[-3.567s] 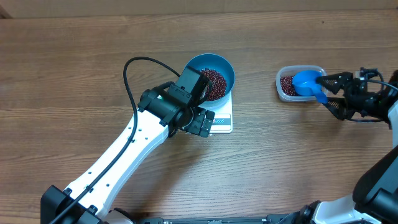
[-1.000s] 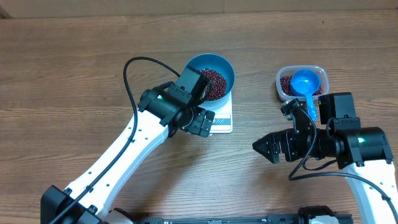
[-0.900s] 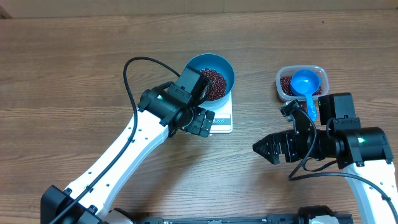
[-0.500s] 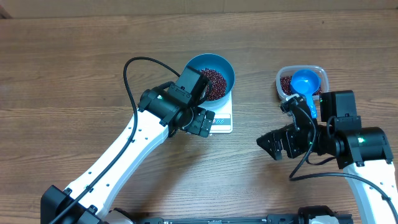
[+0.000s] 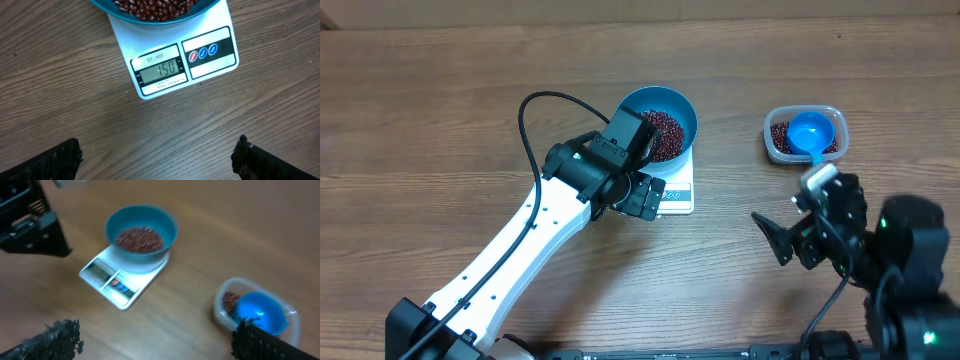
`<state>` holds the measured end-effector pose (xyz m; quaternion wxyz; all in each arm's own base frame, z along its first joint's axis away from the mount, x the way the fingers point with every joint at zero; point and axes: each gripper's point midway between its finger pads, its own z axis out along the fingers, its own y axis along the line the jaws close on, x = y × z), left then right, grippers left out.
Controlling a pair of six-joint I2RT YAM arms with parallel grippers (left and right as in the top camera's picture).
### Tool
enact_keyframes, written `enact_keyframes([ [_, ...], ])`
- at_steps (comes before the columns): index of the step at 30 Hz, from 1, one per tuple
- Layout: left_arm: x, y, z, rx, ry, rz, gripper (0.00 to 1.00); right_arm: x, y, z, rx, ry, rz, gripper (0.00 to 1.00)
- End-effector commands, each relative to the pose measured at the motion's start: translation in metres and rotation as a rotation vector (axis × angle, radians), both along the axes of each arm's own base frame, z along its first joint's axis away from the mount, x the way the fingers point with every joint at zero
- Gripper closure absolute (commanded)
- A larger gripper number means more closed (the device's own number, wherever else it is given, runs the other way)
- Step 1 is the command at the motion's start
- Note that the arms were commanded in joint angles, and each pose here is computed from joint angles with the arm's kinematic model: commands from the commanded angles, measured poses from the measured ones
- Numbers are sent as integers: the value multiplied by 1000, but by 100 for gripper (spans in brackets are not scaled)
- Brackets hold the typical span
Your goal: Scoop item into bowl and weigh 150g on scale
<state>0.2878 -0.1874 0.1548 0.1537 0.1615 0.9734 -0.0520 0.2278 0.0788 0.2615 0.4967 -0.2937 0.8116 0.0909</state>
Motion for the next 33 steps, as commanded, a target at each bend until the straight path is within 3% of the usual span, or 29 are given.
enact_keyframes([
  [1, 0, 0, 10, -24, -22, 4, 0, -1, -7, -22, 2, -53, -22, 0],
  [11, 0, 0, 10, -24, -22, 4, 0, -3, 9, -63, 71, -316, 87, 0],
  [18, 0, 0, 10, -24, -22, 4, 0, -6, 6, -73, 98, -445, 58, 0],
  [25, 0, 0, 10, -24, -22, 4, 1, -4, -10, -65, 85, -527, -46, 0],
  [33, 0, 0, 10, -24, -22, 5, 0, 1, -13, -86, 81, -497, -63, 0],
])
